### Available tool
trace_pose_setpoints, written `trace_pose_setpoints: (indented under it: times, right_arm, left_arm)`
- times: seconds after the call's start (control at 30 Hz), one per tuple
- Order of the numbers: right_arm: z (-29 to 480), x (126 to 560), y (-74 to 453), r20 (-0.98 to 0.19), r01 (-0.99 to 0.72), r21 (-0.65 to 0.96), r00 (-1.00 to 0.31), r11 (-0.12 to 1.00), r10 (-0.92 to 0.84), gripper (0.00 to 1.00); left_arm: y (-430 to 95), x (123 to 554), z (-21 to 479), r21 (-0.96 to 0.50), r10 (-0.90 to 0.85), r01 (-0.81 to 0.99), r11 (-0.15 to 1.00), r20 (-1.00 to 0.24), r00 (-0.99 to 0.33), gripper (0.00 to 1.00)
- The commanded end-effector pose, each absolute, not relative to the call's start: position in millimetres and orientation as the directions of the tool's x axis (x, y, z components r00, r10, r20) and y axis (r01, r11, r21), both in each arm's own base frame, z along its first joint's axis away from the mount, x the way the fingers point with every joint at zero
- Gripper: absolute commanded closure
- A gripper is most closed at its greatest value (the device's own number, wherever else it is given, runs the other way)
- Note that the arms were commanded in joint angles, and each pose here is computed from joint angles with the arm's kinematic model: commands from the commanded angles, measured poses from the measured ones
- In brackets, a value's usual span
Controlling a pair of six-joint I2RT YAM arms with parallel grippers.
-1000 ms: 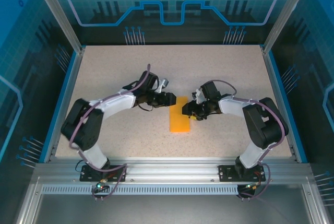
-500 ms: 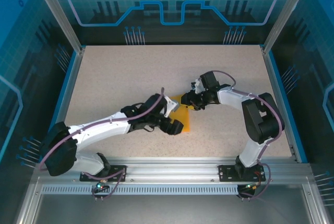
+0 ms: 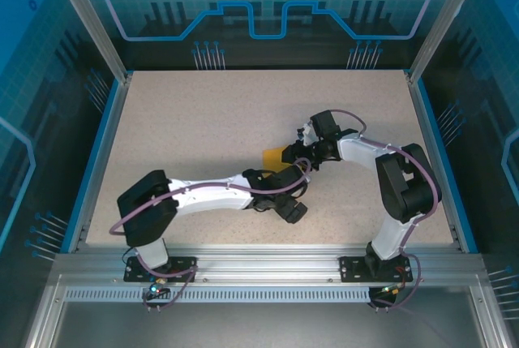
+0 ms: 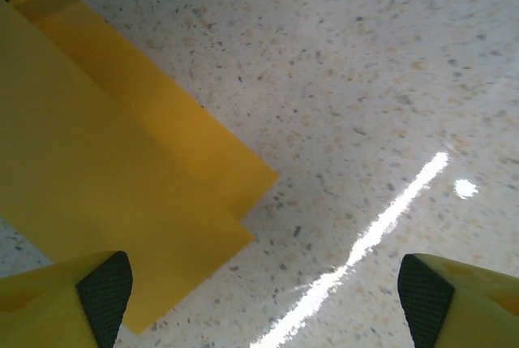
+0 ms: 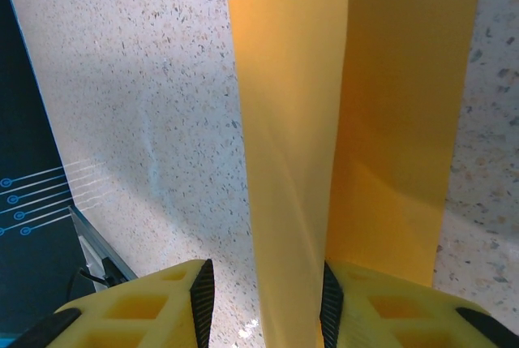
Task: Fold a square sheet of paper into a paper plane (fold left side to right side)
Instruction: Fold the triangle a second time at the center of the table.
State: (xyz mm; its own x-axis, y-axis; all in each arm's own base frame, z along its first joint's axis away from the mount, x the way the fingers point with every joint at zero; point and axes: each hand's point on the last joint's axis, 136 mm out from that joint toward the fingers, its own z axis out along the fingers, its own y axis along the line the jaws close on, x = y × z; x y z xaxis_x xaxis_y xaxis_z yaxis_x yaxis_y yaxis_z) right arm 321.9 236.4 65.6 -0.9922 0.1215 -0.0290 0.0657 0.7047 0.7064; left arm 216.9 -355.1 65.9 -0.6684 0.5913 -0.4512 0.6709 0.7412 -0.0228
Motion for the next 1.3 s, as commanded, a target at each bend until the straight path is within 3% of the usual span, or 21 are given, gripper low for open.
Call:
trace_pose_setpoints:
  times: [0.0,0.13,0.23,0.33,0.4,0.5,0.87,1.1,1.27]
  right_arm:
    - [68.2,324.8,237.2,-0.017,0.074,0.705,-0.993,0.706,0.121,0.6]
    - [67.4,325.2,239.1,-0.013,0.073,0.704,-0.993,0.706,0.116,0.6]
    - [67.6,324.4,240.6,-0.016,0.066,0.703,-0.994,0.708,0.108,0.6]
    - [66.6,323.9,239.7,-0.017,0.064,0.696,-0.994,0.715,0.106,0.6]
    - [65.2,323.9,238.1,-0.019,0.063,0.69,-0.994,0.721,0.105,0.6]
    - [64.8,323.6,237.1,-0.025,0.055,0.681,-0.995,0.73,0.098,0.6]
    - [69.0,326.4,231.9,-0.072,0.011,0.657,-0.995,0.754,0.076,0.59]
    - [92.5,335.8,226.4,-0.173,-0.051,0.655,-0.981,0.754,0.084,0.58]
    - [114.5,337.0,207.4,-0.286,-0.089,0.615,-0.951,0.783,0.117,0.51]
  left_arm:
    - [-343.2,227.8,61.2,0.116,0.629,0.647,0.754,-0.41,-0.66,0.11]
    - [-344.1,232.5,53.2,0.159,0.636,0.632,0.759,-0.389,-0.666,0.11]
    - [-343.5,235.8,53.5,0.176,0.638,0.626,0.76,-0.39,-0.664,0.16]
    - [-345.1,235.5,55.4,0.166,0.635,0.629,0.76,-0.398,-0.662,0.29]
    - [-346.5,233.6,57.9,0.15,0.632,0.634,0.759,-0.406,-0.66,0.47]
    - [-346.9,232.0,66.9,0.128,0.62,0.636,0.761,-0.432,-0.655,0.62]
    - [-346.1,226.8,75.0,0.042,0.595,0.645,0.763,-0.435,-0.676,0.88]
    - [-340.4,229.1,80.3,-0.071,0.534,0.623,0.779,-0.443,-0.72,0.96]
    - [-338.2,230.6,86.7,-0.203,0.478,0.605,0.77,-0.445,-0.757,0.96]
